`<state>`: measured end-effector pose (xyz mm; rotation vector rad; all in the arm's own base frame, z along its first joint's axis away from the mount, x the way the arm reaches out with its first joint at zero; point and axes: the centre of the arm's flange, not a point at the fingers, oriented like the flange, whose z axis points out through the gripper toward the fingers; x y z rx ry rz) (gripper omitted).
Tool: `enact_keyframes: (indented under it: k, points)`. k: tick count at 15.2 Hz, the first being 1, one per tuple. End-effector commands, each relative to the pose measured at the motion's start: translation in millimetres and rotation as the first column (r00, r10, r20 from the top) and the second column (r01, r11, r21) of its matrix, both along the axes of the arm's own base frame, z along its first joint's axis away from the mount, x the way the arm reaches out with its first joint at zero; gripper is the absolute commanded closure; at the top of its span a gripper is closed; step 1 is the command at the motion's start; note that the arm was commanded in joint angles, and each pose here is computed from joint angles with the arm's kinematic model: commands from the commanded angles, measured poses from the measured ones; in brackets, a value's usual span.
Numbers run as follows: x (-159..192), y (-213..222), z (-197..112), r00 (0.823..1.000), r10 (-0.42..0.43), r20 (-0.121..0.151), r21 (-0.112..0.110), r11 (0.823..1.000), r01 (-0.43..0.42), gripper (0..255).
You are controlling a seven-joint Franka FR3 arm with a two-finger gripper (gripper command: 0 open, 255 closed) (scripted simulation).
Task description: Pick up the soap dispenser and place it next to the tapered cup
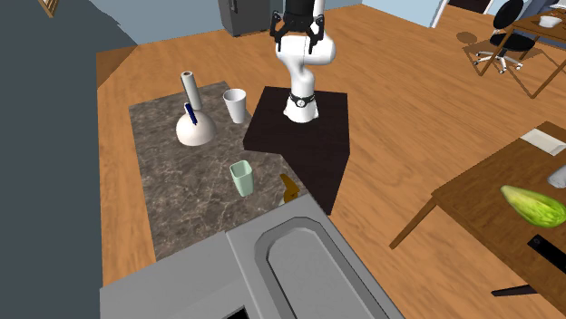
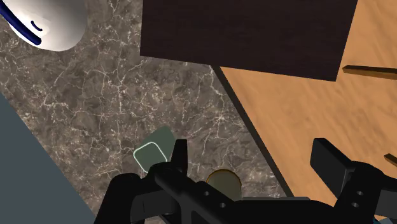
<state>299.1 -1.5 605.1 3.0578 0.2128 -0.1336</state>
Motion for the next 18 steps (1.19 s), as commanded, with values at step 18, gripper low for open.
enact_keyframes:
  k: [18]
  points:
    - [176.1,25.3,-131.1,0.996,-0.083,0.026,0.022,0.996,0.082,0]
